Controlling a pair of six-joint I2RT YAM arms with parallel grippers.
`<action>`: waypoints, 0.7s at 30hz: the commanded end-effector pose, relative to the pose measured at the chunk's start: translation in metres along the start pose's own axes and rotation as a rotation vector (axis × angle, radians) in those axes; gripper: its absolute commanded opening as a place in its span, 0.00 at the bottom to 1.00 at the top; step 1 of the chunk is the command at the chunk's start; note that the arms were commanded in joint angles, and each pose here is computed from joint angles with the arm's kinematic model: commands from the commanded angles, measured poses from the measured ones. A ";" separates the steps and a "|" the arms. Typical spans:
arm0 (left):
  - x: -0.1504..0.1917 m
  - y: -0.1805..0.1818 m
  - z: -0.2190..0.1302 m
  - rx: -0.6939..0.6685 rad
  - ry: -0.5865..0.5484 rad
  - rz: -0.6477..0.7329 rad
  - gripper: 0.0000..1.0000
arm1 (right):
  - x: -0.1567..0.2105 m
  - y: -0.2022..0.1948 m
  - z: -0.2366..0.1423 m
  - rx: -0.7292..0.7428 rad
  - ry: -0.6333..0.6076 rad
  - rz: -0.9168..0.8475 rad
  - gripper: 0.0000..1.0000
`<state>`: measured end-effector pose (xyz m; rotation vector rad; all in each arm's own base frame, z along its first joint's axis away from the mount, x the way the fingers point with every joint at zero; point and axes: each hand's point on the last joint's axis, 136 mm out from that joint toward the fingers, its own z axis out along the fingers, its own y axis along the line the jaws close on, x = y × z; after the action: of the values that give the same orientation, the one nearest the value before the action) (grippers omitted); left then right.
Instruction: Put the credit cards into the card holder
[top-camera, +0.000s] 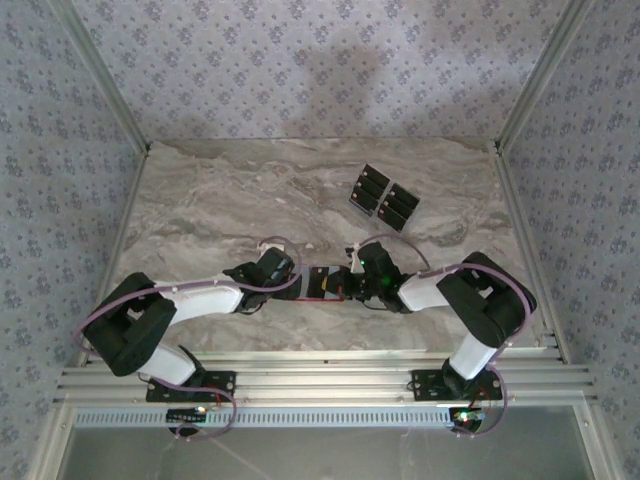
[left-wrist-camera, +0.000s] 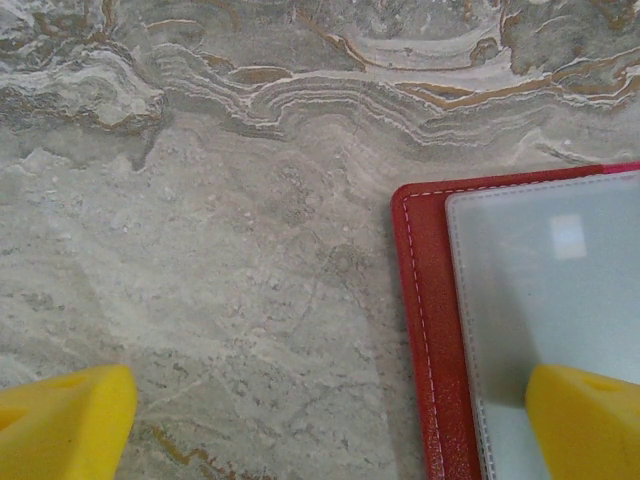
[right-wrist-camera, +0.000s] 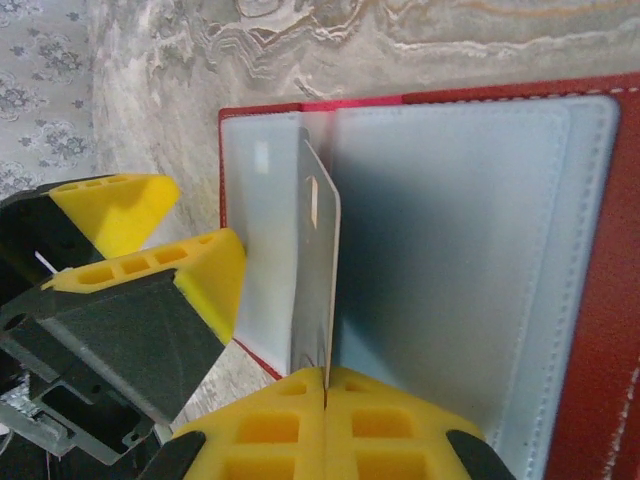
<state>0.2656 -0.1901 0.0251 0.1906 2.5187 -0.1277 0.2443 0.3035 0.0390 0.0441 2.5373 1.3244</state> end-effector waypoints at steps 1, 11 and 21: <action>0.028 0.022 0.002 -0.083 0.081 0.045 1.00 | 0.007 -0.010 0.004 0.016 0.043 0.035 0.00; 0.028 0.022 0.002 -0.083 0.080 0.047 1.00 | 0.006 -0.012 0.010 0.012 0.088 0.053 0.00; 0.028 0.022 0.001 -0.083 0.077 0.047 1.00 | 0.007 -0.016 0.015 0.019 0.150 0.093 0.00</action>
<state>0.2655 -0.1900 0.0252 0.1901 2.5172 -0.1293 0.2510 0.3122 0.0335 0.0384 2.6038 1.4119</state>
